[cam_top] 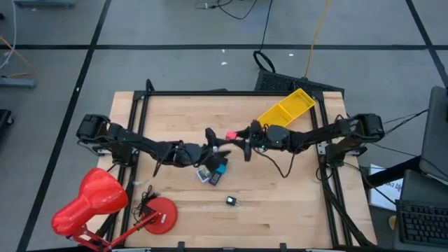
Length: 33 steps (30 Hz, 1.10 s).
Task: Pick & Place Office items
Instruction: Put the pink charger adapter into the top yellow basket
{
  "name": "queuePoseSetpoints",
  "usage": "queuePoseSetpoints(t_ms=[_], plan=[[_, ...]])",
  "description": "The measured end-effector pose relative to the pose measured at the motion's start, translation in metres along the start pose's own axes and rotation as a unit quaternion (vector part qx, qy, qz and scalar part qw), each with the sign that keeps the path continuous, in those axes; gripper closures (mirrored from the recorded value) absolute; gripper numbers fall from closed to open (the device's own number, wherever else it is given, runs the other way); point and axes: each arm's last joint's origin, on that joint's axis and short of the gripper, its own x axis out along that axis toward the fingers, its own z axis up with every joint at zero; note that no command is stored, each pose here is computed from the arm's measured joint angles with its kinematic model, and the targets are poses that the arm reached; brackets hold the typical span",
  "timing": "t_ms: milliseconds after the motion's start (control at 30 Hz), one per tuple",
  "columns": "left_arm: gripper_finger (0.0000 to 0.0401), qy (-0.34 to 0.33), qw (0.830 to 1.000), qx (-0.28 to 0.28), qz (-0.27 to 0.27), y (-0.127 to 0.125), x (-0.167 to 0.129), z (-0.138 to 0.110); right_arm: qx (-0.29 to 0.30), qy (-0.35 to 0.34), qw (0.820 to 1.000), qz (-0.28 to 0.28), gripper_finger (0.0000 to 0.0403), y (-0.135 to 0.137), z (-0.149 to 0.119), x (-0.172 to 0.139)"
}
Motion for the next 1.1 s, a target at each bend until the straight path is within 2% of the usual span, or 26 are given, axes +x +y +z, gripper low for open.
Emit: queuePoseSetpoints(t_ms=[200,367,567,733,833,967,1100], plan=[[0.0153,-0.035,0.997,-0.056,-0.041,0.028,-0.014,-0.005,0.0,-0.016,1.0,0.007,0.0259,-0.004,0.003,-0.029],[0.0138,-0.066,0.986,-0.112,-0.109,0.06,-0.029,-0.022,0.003,-0.041,0.999,-0.031,0.0259,-0.012,0.001,-0.062],[0.0135,-0.101,0.953,-0.194,-0.209,0.092,-0.039,-0.057,0.009,-0.059,0.996,-0.062,0.0259,-0.021,-0.006,-0.092],[0.0145,-0.111,0.926,-0.249,-0.261,0.092,-0.041,-0.095,0.01,-0.066,0.994,-0.085,0.0259,-0.028,-0.015,-0.108],[0.0151,-0.099,0.914,-0.296,-0.261,0.088,-0.044,-0.119,0.017,-0.066,0.994,-0.087,0.0259,-0.031,-0.02,-0.115],[0.0155,-0.095,0.903,-0.355,-0.223,0.084,-0.06,-0.141,0.017,-0.073,0.992,-0.097,0.0259,-0.033,-0.022,-0.12],[0.015,-0.12,0.9,-0.377,-0.182,0.072,-0.087,-0.155,0.011,-0.076,0.992,-0.101,0.0259,-0.035,-0.022,-0.122]])
